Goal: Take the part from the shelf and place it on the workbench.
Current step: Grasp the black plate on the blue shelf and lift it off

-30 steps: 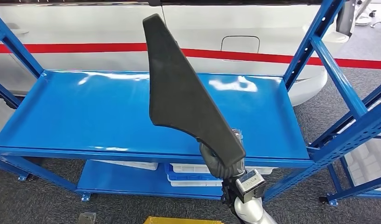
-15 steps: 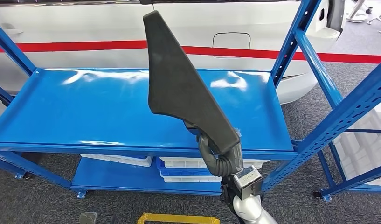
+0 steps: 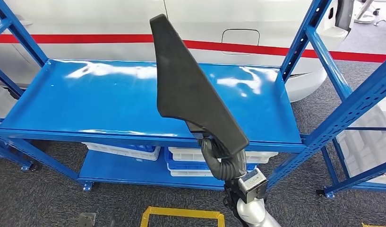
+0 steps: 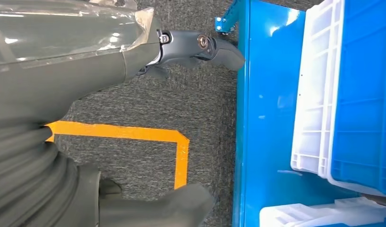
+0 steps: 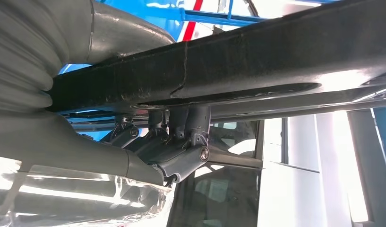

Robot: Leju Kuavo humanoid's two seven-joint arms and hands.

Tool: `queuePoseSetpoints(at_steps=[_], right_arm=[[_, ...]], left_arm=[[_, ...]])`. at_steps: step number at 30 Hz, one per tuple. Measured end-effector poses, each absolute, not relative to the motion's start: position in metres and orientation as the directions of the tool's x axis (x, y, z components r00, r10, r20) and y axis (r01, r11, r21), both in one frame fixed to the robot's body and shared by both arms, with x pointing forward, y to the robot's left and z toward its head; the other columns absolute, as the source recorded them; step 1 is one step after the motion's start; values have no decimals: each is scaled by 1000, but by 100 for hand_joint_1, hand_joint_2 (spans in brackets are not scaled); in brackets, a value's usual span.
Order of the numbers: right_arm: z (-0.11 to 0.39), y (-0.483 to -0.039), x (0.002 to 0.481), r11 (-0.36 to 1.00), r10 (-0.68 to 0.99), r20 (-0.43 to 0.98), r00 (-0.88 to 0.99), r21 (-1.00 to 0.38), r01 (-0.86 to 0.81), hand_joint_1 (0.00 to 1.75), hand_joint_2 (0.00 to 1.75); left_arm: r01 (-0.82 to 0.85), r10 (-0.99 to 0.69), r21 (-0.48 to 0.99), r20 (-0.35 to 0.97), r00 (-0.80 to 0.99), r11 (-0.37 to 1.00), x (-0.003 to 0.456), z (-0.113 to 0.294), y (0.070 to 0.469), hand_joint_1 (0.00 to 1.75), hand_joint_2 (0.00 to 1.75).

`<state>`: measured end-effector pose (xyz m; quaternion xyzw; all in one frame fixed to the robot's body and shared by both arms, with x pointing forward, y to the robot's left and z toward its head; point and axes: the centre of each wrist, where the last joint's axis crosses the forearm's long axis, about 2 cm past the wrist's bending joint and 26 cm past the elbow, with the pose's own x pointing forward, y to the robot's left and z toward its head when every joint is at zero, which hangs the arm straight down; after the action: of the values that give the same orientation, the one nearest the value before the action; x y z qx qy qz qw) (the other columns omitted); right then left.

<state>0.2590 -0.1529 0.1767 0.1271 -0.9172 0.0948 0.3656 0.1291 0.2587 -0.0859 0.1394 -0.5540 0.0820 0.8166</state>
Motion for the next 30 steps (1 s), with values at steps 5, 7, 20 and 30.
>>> queuePoseSetpoints(at_steps=[5, 7, 20, 30], right_arm=[[179, -150, 259, 948, -169, 681, -713, -86, -307, 175, 175], [180, -148, 259, 946, -175, 676, -716, -86, -313, 175, 175], [177, -140, 255, 934, -210, 678, -705, -74, -350, 175, 175], [172, -140, 252, 927, -212, 687, -695, -83, -366, 175, 175]], left_arm=[[-300, -13, 135, 926, 377, 944, 127, -87, 259, 0, 175], [-301, -10, 134, 925, 380, 944, 125, -87, 259, 0, 175], [-313, 66, 58, 927, 370, 948, 124, -88, 262, 0, 175], [-342, 91, 47, 922, 376, 939, 119, -90, 268, 0, 175]])
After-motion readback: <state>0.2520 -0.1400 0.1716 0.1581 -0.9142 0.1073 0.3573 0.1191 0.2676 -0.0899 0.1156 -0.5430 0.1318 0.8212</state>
